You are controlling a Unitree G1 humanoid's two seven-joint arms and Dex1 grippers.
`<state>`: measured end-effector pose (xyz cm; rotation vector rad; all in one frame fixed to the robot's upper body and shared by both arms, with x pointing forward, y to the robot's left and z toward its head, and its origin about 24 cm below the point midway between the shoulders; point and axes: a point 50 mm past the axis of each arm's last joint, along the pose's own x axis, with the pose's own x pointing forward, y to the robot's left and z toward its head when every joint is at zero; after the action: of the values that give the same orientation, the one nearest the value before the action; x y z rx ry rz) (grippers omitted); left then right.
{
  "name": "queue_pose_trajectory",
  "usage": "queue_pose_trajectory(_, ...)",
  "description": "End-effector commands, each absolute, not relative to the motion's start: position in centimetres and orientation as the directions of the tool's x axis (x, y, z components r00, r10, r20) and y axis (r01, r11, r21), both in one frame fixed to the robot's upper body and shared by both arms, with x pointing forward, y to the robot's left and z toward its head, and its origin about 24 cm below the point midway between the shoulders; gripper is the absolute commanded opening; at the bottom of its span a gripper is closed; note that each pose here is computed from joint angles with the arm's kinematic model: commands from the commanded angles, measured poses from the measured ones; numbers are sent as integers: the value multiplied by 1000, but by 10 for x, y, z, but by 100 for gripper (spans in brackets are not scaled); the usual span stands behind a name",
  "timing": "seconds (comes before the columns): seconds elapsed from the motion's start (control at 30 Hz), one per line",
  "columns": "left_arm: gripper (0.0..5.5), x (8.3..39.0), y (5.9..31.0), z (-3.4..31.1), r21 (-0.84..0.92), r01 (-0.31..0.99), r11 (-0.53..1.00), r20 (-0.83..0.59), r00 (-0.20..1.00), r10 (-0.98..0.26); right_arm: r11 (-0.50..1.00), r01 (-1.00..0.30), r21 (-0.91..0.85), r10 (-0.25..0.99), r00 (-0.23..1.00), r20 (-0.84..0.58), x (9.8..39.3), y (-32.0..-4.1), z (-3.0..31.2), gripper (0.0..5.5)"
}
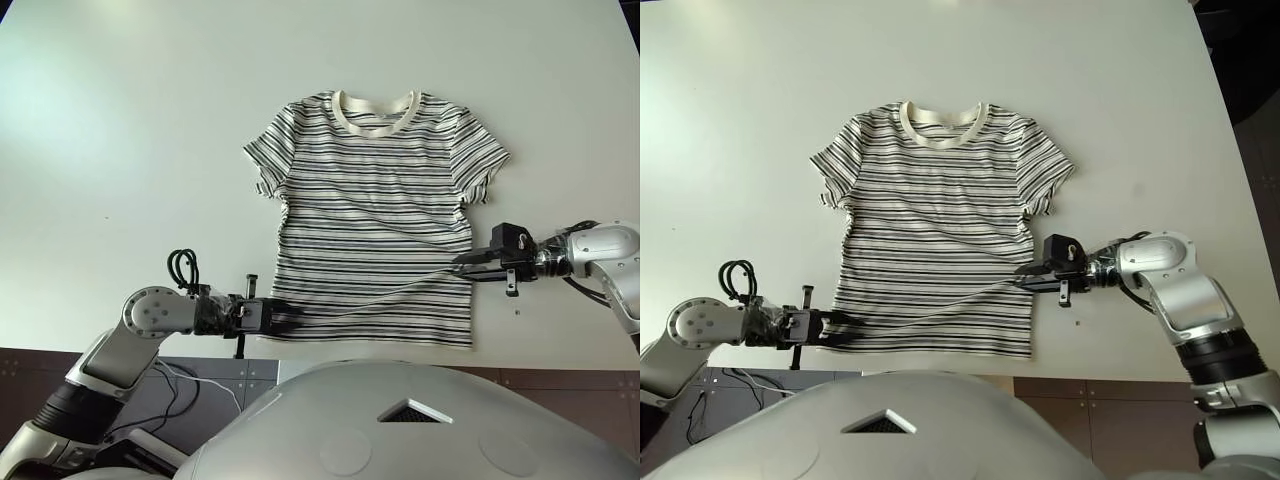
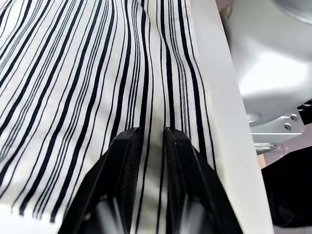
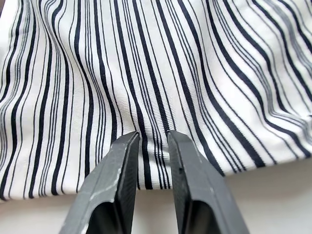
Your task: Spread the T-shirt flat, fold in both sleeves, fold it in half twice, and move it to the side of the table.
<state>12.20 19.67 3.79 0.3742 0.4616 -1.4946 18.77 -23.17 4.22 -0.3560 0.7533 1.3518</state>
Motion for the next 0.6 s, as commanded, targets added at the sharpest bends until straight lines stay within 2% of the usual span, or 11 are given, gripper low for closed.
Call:
queue_pose_trajectory(0.03, 96, 144, 186, 79, -14, 993, 113, -391, 99, -915, 265, -948, 177, 733, 79, -675, 183, -241, 52, 106)
queue_pose_trajectory(0.07, 96, 148, 185, 91, -18, 992, 125, -369, 109, -923, 281, -946, 163, 737, 103, -668, 185, -243, 56, 106)
queue_pose_trajectory(0.1, 96, 159, 186, 101, -8, 982, 190, -350, 175, -920, 295, -945, 141, 747, 136, -651, 186, -242, 62, 106)
queue_pose_trajectory(0.13, 96, 183, 195, 107, 12, 930, 369, -321, 353, -879, 339, -934, 115, 781, 211, -587, 190, -240, 73, 106)
queue_pose_trajectory(0.17, 96, 210, 209, 108, -3, 808, 589, -289, 564, -774, 421, -904, 71, 802, 335, -494, 197, -239, 87, 106)
queue_pose_trajectory(0.2, 96, 237, 230, 100, -48, 596, 801, -291, 759, -582, 554, -833, 21, 775, 506, -379, 207, -244, 102, 106)
queue_pose_trajectory(0.23, 96, 254, 247, 88, -85, 394, 915, -329, 856, -399, 669, -743, -5, 712, 643, -283, 215, -252, 113, 106)
queue_pose_trajectory(0.27, 96, 260, 256, 76, -101, 267, 958, -378, 881, -285, 761, -649, -20, 630, 746, -218, 220, -261, 120, 106)
queue_pose_trajectory(0.3, 96, 262, 261, 66, -99, 196, 976, -412, 884, -220, 827, -562, -12, 553, 816, -168, 223, -270, 125, 125)
queue_pose_trajectory(0.43, 150, 263, 264, 42, -137, 63, 989, -474, 872, -121, 931, -359, 59, 363, 928, -82, 228, -291, 133, 175)
queue_pose_trajectory(0.6, 156, 265, 260, 27, -278, 10, 961, -492, 857, -151, 957, -272, 103, 282, 955, -92, 237, -303, 127, 175)
